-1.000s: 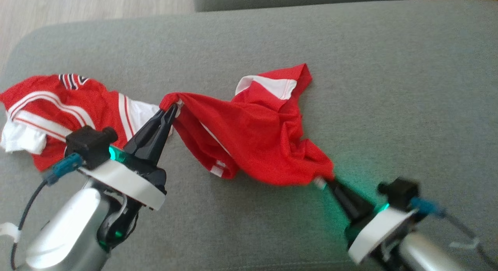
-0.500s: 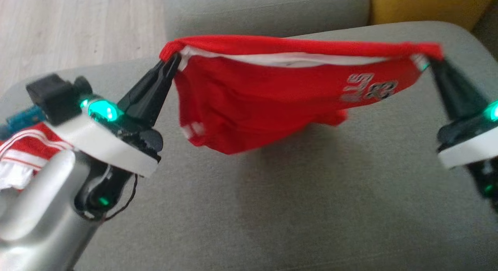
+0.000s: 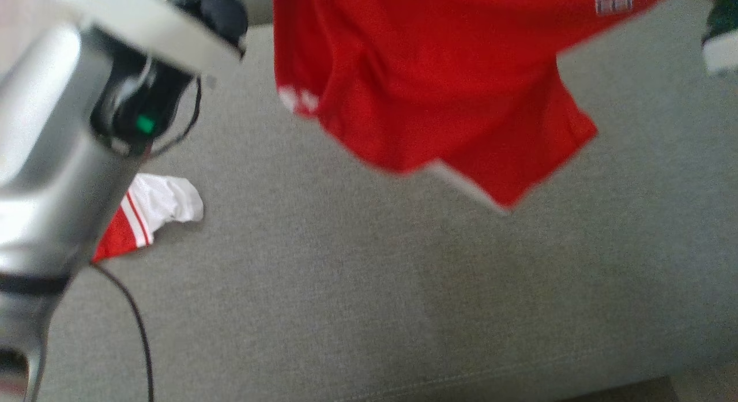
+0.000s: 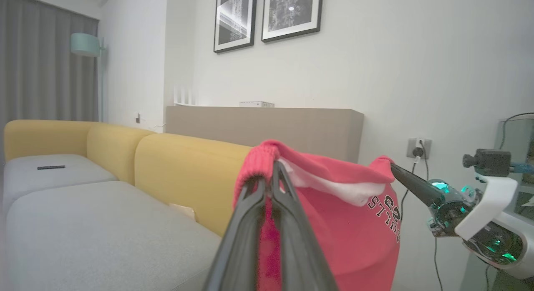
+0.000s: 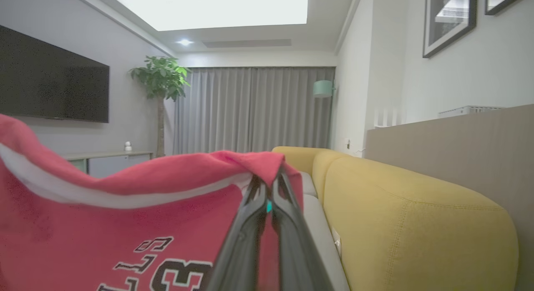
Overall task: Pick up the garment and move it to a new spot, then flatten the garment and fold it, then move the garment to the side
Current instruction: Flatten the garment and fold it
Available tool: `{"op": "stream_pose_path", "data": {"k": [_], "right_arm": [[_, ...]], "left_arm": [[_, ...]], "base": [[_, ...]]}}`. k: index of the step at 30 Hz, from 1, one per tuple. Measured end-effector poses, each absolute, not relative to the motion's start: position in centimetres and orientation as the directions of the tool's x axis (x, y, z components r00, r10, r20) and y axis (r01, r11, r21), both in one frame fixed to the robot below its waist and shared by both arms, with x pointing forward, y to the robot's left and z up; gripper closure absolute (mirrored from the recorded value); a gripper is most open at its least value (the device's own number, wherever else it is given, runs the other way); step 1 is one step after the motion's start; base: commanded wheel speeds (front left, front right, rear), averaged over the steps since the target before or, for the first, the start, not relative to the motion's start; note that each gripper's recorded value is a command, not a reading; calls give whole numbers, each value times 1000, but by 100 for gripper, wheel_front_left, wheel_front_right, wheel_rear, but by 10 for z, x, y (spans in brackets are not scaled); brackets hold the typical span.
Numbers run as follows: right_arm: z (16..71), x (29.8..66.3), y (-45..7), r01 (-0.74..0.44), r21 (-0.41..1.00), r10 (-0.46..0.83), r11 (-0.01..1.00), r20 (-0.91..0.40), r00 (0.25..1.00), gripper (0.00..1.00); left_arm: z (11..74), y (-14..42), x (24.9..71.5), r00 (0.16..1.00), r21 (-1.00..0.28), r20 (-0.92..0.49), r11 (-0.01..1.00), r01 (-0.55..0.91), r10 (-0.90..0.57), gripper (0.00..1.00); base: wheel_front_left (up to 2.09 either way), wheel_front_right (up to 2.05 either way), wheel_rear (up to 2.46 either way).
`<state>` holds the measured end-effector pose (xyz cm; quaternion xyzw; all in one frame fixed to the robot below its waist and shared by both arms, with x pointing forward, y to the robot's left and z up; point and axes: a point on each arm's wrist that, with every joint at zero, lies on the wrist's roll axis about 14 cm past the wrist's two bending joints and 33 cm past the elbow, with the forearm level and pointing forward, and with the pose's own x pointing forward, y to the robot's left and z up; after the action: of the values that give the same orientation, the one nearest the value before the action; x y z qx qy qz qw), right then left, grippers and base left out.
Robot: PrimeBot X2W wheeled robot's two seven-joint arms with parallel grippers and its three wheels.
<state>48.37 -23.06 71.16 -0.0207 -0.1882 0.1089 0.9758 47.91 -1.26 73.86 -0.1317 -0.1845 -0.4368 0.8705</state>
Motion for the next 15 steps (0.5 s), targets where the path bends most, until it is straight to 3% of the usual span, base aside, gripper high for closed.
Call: {"op": "stream_pose_path", "data": {"k": [10,15], "right_arm": [[728,554,-243,-124,-120,167,985,480,861,100],[668,577,-238,-141,-97,167,985,384,908,100]], "left_arm": [[730,-27,546,563,-60,488,618,784,-667,100],[684,-36,551,558,-77,439,589,805,-705,100]], "base": [[0,0,0],[0,0,0]]}}
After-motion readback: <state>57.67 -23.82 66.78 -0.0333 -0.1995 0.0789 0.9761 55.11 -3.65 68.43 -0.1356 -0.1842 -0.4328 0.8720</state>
